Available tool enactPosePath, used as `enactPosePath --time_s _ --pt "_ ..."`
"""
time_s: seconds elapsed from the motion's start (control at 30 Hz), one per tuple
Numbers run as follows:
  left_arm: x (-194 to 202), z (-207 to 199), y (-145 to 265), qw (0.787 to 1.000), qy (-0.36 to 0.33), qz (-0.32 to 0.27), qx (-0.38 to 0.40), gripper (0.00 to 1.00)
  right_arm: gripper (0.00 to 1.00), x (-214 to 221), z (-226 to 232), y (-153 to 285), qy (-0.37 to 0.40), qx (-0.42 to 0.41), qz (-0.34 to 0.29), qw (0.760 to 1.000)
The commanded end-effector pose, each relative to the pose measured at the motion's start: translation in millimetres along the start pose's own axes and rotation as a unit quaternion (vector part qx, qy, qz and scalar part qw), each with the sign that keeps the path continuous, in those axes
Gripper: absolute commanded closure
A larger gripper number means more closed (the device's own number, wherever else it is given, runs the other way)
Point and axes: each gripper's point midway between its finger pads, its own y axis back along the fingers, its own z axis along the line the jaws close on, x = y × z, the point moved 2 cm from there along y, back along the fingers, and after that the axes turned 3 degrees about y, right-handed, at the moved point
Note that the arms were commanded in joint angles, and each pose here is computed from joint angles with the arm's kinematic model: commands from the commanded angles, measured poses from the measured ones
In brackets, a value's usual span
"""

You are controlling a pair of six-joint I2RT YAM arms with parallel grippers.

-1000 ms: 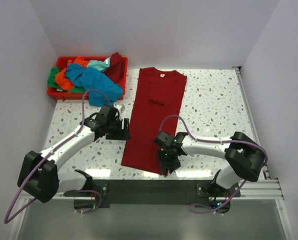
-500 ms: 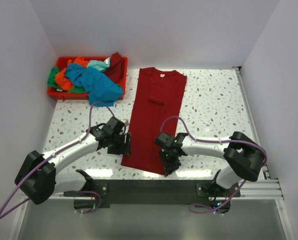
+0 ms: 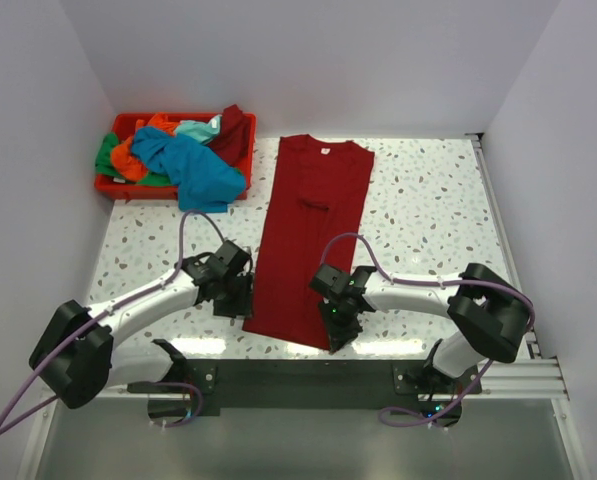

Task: Fold and stack the t-shirts
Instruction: Fold the tshirt

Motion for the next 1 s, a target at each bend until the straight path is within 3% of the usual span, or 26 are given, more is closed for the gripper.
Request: enactPosePath --time_s 0.0,0.4,0.6,0.7,0.97 --pt "4 0 -7 1.0 0.002 0.007 -0.001 0.5 0.77 5 1 -5 -0.003 -0.004 0.013 1.0" --pt "14 -5 -22 0.999 0.0 0.034 0.024 0.65 0.77 5 -1 -2 -0.004 0.006 0.013 1.0" --pt "18 -8 -25 0.998 -0.005 0.046 0.037 0.87 0.78 5 0 0 -0.004 0.005 0.012 1.0" --pt "19 -11 -24 0.998 -0.008 0.05 0.045 1.0 0.86 4 2 6 -0.007 0.002 0.007 1.0" --pt "-6 -25 -6 0.999 -0.009 0.011 0.052 1.0 1.0 -5 10 34 -0.007 0.007 -0.014 1.0"
